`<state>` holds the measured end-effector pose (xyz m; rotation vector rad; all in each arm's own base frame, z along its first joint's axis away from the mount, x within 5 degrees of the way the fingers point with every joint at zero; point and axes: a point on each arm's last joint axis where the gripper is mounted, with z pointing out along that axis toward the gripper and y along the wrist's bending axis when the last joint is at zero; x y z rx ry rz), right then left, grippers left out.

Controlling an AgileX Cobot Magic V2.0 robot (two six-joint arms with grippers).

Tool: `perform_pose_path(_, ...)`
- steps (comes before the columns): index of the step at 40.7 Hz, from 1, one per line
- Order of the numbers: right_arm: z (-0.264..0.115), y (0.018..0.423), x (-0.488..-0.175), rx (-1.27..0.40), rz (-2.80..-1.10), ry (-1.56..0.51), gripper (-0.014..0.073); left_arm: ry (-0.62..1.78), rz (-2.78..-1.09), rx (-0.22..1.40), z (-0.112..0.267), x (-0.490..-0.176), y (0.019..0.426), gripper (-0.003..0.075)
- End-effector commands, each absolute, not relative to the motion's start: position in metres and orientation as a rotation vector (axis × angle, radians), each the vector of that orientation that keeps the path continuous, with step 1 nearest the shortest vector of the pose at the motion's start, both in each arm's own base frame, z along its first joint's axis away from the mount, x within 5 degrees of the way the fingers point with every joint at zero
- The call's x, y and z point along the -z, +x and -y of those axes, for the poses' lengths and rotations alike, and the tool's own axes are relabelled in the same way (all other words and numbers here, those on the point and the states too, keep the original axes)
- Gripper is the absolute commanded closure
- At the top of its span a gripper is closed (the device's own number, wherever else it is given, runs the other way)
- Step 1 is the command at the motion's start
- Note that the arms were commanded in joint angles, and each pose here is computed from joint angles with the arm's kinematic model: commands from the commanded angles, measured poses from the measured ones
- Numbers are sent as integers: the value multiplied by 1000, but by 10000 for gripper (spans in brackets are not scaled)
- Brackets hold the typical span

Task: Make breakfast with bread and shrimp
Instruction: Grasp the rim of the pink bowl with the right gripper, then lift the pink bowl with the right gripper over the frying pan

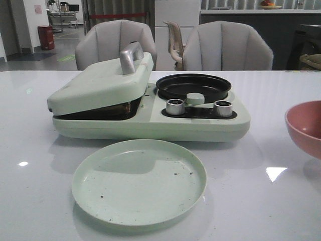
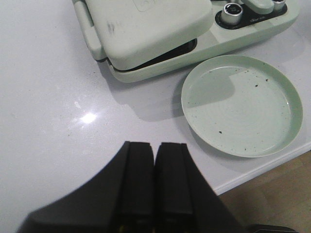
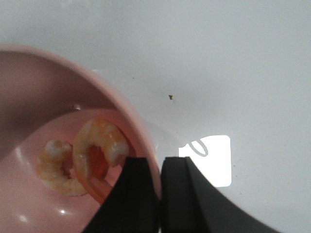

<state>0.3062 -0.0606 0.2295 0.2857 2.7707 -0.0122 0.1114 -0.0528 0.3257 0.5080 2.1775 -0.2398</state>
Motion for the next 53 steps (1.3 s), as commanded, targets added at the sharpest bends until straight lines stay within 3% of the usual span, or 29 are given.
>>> perform_pose_path(1, 61, 303, -277, 45, -2608, 248, 560, 479, -2076, 271, 55, -341, 114, 619)
perform_pose_path(14, 52, 298, -339, 1, -2450, 230, 560, 478, -2075, 271, 55, -341, 114, 619)
perform_pose_path(22, 16, 309, -374, 46, -2327, -27, 556, 478, -2075, 271, 55, -341, 114, 619)
perform_pose_path(29, -21, 316, -407, 198, -2150, -257, 551, 478, -2075, 271, 55, -341, 114, 619)
perform_pose_path(37, -57, 329, -433, 388, -1987, -353, 551, 478, -2075, 271, 55, -341, 114, 619)
perform_pose_path(44, -96, 345, -439, 575, -1849, -442, 551, 478, -2075, 271, 55, -341, 114, 619)
perform_pose_path(53, -145, 368, -427, 964, -1651, -454, 551, 478, -2075, 271, 55, -341, 114, 619)
